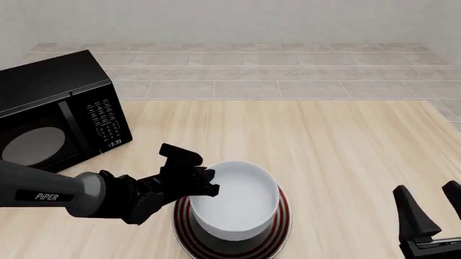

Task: Pick up the white bowl and put it on the plate.

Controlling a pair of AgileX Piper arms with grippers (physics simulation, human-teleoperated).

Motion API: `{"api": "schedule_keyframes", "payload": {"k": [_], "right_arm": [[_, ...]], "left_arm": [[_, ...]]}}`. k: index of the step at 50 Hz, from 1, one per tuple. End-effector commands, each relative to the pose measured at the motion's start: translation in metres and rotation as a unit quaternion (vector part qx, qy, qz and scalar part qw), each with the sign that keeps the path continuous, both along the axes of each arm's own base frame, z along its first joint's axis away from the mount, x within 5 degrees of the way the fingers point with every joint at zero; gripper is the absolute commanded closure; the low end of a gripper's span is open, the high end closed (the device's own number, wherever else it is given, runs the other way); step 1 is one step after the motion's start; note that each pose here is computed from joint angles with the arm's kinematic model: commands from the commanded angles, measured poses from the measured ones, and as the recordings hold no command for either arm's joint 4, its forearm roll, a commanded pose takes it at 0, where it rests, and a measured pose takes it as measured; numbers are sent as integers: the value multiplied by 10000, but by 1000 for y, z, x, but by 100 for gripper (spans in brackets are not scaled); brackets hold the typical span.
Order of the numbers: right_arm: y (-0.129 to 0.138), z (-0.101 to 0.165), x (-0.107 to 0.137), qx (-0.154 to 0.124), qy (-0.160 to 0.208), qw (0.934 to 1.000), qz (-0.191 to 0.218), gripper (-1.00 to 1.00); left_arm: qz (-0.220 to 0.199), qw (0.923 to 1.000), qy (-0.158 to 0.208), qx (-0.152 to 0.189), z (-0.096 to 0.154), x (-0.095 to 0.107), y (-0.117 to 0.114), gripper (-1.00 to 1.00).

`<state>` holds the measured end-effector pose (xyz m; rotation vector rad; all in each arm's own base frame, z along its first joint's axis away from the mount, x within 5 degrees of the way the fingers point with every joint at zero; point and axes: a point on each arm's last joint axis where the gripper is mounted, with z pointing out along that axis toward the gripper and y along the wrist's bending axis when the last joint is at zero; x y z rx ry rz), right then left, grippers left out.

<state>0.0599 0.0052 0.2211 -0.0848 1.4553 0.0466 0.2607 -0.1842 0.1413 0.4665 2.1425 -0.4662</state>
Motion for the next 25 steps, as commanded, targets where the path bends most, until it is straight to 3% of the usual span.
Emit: {"api": "schedule_keyframes", "payload": {"k": [1,16,17,21,25], "right_arm": [[0,0,1,6,-1,10000,6,-100],[0,0,0,8,-5,10000,18,-100],[0,0,0,5,-7,10000,20,-100],[0,0,0,-4,-11,10000,19,-100],[1,-1,1,6,4,10000,36,-100]], "left_arm": [[28,10000,77,33,-8,1,-2,100],[-46,9999,93,58,-12,-2,-5,100],[-72,9999,105,36,-10,-3,-8,-100],[-128,9999,96,-7,-7,-6,-12,-100],[-190,9996,-196,-36,11,-11,-5,-100]]}}
